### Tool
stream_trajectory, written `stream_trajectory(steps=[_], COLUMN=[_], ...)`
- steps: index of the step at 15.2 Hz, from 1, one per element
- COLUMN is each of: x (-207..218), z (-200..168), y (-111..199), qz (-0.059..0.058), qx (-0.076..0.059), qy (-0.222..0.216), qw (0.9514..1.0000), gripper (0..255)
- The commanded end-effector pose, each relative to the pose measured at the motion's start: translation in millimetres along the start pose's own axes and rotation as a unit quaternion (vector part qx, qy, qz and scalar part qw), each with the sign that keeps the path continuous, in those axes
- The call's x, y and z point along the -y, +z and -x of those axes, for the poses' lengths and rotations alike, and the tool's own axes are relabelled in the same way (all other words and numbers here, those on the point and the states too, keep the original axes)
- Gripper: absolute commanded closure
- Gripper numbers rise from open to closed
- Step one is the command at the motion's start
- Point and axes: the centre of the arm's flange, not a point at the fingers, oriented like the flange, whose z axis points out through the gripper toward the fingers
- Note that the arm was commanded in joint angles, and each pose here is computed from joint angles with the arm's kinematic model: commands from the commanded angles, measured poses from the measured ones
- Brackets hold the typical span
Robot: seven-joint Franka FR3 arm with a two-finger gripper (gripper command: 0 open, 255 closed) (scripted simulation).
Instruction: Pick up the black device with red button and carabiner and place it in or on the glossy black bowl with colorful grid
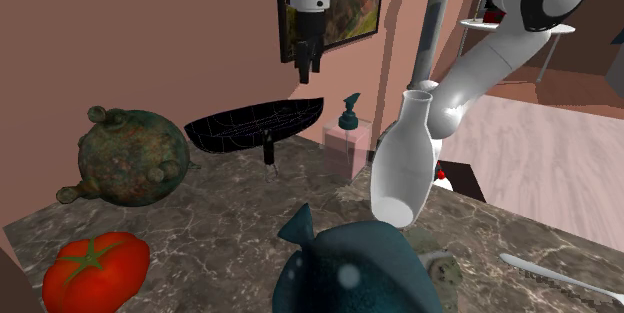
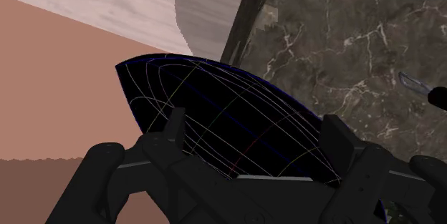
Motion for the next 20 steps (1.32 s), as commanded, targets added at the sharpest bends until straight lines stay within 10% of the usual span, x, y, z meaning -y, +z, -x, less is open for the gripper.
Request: stream_trajectory(steps=[1, 20], x=[26.5, 219.9], z=[-2.8, -26.7], y=[1.7, 39.3], qz=[-0.003, -0.018], qx=[0.002, 0.015], qy=[-0.004, -0.036], qw=[1.0000, 0.9991], gripper=[0, 0])
